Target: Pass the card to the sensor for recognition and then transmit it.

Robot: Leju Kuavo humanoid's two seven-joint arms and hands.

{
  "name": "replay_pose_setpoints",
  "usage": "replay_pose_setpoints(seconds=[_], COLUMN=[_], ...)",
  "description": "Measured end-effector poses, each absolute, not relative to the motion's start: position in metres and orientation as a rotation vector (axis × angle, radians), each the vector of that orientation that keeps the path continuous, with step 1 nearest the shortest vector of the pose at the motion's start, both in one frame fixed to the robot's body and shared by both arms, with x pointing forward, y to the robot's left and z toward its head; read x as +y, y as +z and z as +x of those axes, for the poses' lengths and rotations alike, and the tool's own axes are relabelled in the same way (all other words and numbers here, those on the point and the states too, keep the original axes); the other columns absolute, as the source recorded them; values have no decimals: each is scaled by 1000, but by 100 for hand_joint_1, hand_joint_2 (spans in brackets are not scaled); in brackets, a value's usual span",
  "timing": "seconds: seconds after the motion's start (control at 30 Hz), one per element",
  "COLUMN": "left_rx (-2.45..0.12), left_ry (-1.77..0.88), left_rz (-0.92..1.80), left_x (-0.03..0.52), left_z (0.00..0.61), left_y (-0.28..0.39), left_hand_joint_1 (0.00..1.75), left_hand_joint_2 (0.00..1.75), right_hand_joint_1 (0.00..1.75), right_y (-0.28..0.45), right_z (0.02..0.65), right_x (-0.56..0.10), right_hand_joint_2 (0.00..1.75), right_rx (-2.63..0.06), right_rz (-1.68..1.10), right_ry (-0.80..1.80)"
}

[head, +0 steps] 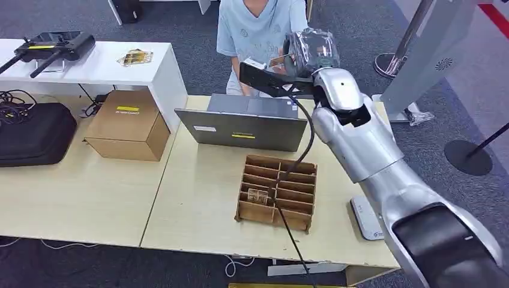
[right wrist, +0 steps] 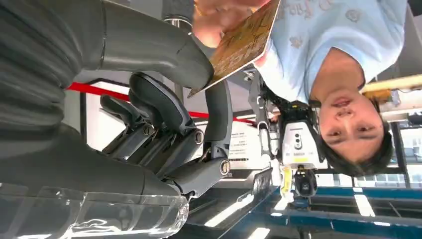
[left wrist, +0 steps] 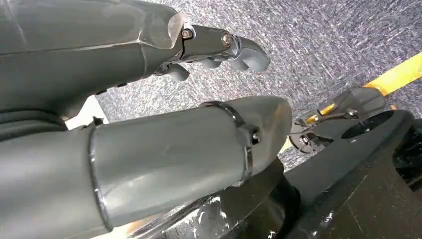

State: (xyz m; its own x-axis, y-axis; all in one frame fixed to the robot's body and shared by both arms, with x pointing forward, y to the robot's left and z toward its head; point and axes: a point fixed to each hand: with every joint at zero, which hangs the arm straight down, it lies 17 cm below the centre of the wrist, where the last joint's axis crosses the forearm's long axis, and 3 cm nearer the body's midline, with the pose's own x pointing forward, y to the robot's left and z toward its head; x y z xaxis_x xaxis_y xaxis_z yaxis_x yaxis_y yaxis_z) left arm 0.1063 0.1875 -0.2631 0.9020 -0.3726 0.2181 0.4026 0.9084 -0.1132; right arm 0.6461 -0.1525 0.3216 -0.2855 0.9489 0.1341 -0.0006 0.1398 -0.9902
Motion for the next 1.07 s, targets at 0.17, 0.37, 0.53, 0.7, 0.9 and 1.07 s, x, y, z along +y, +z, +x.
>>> replay_pose_setpoints(seconds=[0.17,0.37,0.53,0.7,0.9,1.07], left_rx=[-188,-188,-189,-195,-200,-208], left_ry=[-404,-402,-397,-391,-387,-380], left_rz=[-166,-164,-160,-156,-155,-158], left_x=[187,187,188,188,188,187], left_z=[105,105,105,107,107,107], left_y=[-263,-263,-263,-263,-263,-263], left_hand_joint_1=[0,0,0,0,0,0], left_hand_joint_2=[0,0,0,0,0,0], right_hand_joint_1=[175,175,0,0,0,0], right_y=[321,313,309,312,318,333], right_z=[652,654,655,656,657,661], right_x=[-153,-154,-154,-151,-153,-169], right_hand_joint_2=[175,175,175,175,175,175], right_rx=[-1473,-1446,-1433,-1456,-1483,-1526], right_rz=[-964,-965,-962,-961,-995,-1066], right_ry=[1308,1321,1326,1311,1296,1265])
